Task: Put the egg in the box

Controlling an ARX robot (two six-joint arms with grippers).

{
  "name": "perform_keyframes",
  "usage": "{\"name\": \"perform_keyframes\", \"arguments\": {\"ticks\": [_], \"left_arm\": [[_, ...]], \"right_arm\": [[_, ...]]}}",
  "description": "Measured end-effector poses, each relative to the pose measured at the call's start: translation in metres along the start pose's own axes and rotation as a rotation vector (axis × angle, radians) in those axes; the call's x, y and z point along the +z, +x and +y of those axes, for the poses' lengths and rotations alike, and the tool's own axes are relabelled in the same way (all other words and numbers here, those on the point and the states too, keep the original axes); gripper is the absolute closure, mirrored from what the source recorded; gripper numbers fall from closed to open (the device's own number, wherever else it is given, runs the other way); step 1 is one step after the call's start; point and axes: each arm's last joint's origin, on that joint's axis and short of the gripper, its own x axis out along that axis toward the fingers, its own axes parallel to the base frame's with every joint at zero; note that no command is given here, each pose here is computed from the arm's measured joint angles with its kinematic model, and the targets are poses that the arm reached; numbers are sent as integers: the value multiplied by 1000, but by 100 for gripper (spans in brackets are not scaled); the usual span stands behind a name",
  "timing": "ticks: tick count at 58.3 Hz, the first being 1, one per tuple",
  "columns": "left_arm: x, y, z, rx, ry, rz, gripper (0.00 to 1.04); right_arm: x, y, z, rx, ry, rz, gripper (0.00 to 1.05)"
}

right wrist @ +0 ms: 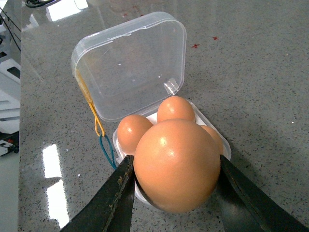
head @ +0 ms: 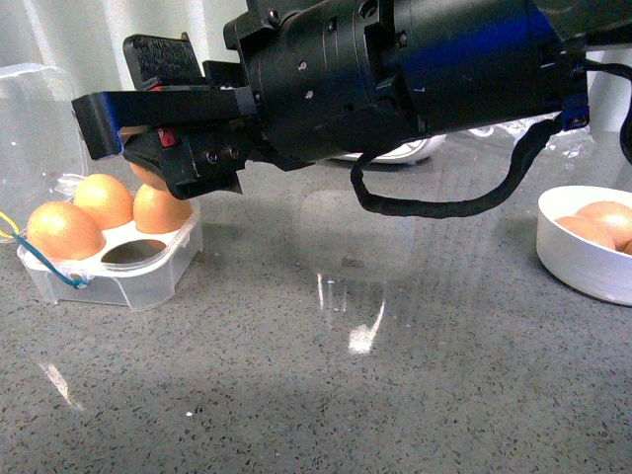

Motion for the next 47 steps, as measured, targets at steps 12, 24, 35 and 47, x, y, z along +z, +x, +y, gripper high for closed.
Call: {"name": "perform_keyframes", "arguments": {"ticks": [12, 24, 35, 47], "left_arm": [[0, 0, 0, 0, 0, 0, 7], [0, 0, 0, 0, 0, 0, 7], [0, 0, 0, 0, 0, 0, 7], [0, 0, 0, 0, 0, 0, 7]], "right_arm": [[-2, 2, 3, 25, -25, 15, 64], [-5, 8, 8, 51, -47, 35, 64], [-8, 16, 7, 58, -57, 55, 64], [-8, 23, 7, 63, -72, 64, 64]]}}
